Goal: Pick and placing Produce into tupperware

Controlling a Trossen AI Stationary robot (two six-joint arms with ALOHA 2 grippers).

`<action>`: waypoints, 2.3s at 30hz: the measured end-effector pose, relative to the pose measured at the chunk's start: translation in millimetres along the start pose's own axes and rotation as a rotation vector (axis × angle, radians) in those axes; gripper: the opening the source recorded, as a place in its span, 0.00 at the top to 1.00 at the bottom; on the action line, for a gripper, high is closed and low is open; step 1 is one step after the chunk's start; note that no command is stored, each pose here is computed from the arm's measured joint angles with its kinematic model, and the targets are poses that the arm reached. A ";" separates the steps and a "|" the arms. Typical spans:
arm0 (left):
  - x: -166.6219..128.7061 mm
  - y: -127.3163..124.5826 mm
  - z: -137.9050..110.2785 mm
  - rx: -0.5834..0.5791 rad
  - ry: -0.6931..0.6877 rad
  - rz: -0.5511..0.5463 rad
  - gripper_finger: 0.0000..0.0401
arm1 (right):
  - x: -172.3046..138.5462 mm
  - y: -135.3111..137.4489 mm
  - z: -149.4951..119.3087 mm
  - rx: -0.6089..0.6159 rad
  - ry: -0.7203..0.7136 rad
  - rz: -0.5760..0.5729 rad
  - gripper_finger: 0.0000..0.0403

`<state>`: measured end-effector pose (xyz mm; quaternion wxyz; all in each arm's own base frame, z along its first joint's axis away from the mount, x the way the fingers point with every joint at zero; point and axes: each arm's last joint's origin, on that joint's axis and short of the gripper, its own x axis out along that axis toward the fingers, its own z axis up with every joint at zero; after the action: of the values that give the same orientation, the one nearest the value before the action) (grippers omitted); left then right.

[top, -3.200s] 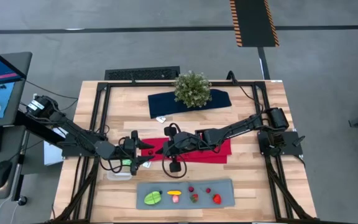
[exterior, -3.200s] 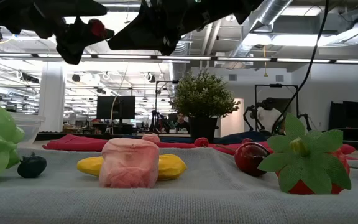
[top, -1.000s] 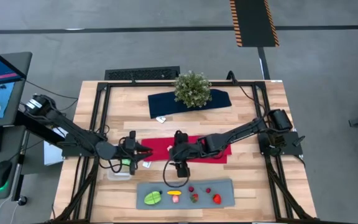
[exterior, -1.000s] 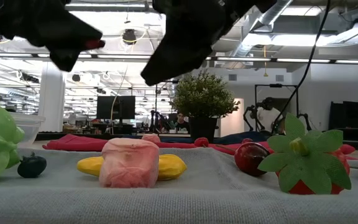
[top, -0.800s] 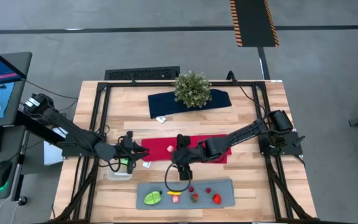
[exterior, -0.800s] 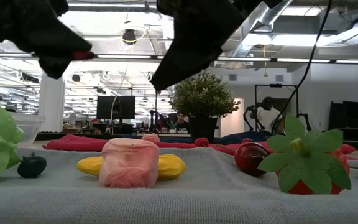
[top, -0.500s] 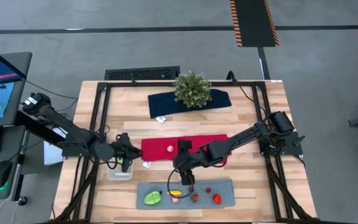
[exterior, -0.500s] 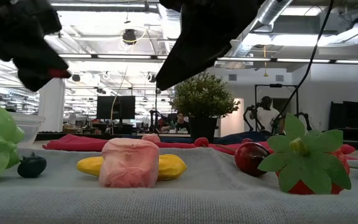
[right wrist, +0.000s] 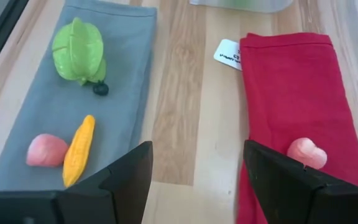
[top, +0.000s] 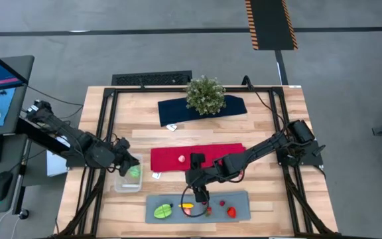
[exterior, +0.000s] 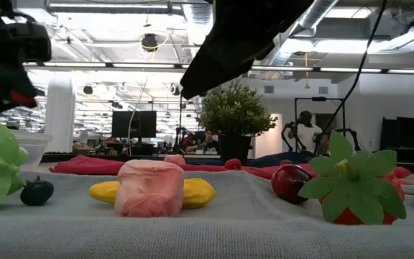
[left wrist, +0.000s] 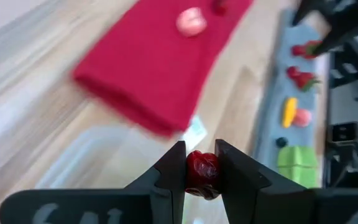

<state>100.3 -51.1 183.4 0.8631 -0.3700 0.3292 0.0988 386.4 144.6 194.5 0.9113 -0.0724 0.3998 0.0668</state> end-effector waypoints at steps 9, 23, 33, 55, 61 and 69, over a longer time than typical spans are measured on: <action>-15.8 9.3 1.9 -0.125 0.056 0.131 0.83 | -0.6 3.3 0.8 -0.004 -0.012 0.006 0.32; -8.7 8.0 -1.9 -0.153 0.116 0.182 0.83 | -0.7 3.7 0.9 0.004 -0.013 0.008 0.32; -8.8 8.4 -2.3 -0.166 0.126 0.184 0.71 | -0.7 3.9 0.8 0.004 -0.012 0.008 0.32; -8.6 -22.5 20.7 0.156 -0.293 -0.014 0.52 | -1.4 7.6 4.8 -0.098 -0.056 0.015 0.32; -9.1 -36.5 29.5 0.348 -0.462 -0.038 0.52 | -12.6 11.2 7.1 -0.124 -0.067 0.023 0.32; 14.2 -39.9 19.6 0.491 -0.488 -0.131 0.52 | -81.4 24.3 -0.4 -0.138 -0.247 0.086 0.32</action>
<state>137.3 -66.6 207.2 0.9841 -0.1375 0.1027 0.0465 327.1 163.1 252.4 0.9427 -0.1091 0.2819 0.1415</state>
